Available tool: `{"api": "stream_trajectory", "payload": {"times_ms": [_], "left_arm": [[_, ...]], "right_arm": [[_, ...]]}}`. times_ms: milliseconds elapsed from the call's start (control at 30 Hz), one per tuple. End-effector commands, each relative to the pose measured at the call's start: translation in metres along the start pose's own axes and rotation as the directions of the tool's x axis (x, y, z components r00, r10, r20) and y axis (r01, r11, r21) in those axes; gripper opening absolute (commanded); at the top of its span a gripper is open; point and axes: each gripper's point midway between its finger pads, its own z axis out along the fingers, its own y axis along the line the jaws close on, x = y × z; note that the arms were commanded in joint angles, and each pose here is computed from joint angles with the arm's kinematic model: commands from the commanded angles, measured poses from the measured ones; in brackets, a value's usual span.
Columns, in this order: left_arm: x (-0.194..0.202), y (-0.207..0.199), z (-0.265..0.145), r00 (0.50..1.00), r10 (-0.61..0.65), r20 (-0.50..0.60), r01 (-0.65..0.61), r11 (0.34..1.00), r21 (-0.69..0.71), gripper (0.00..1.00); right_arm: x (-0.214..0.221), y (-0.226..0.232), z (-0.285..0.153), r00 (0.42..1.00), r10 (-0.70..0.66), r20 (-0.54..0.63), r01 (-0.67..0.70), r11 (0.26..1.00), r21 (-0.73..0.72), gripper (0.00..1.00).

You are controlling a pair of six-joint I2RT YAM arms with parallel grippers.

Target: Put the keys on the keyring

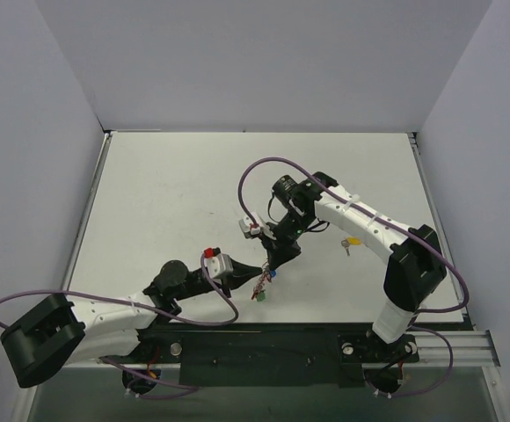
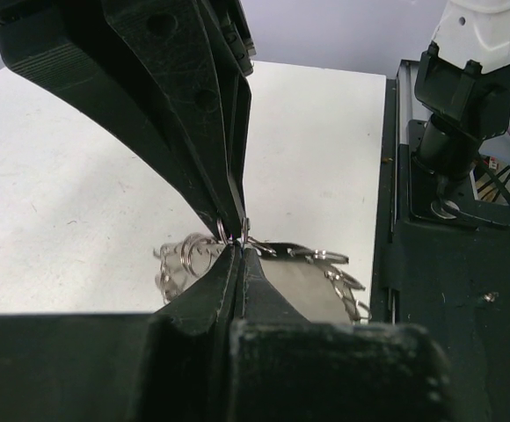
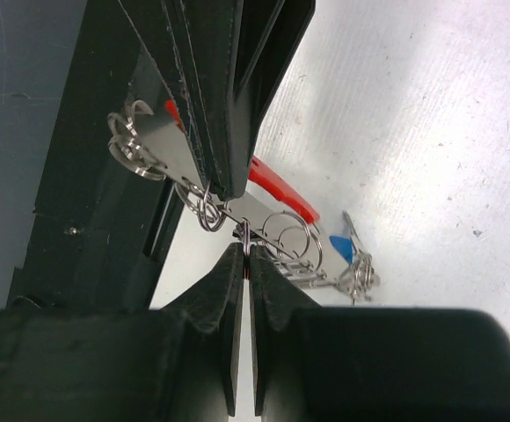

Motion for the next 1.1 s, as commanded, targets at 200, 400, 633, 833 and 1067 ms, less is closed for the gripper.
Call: {"api": "stream_trajectory", "payload": {"times_ms": [200, 400, 633, 833, 1067], "left_arm": [[-0.031, 0.010, -0.016, 0.998, 0.065, 0.025, -0.062, 0.994, -0.085, 0.29], [-0.049, 0.023, -0.029, 0.994, 0.038, 0.103, -0.017, 0.981, -0.195, 0.43], [-0.040, 0.034, -0.008, 0.983, -0.157, 0.096, 0.176, 0.956, -0.234, 0.57], [-0.037, 0.034, 0.010, 0.967, -0.230, 0.112, 0.249, 0.947, -0.204, 0.59], [-0.038, 0.019, 0.018, 0.964, -0.234, 0.122, 0.246, 0.964, -0.096, 0.41]], "right_arm": [[-0.007, 0.013, -0.015, 0.999, 0.007, -0.034, -0.007, 1.000, -0.005, 0.00], [-0.007, 0.016, -0.018, 0.999, -0.003, -0.038, 0.003, 1.000, 0.004, 0.00], [-0.009, 0.020, -0.020, 0.999, -0.025, -0.039, 0.026, 1.000, 0.007, 0.00], [-0.008, 0.021, -0.020, 0.999, -0.029, -0.041, 0.029, 1.000, 0.004, 0.00], [-0.006, 0.020, -0.017, 0.999, -0.022, -0.044, 0.021, 1.000, -0.010, 0.00]]}}
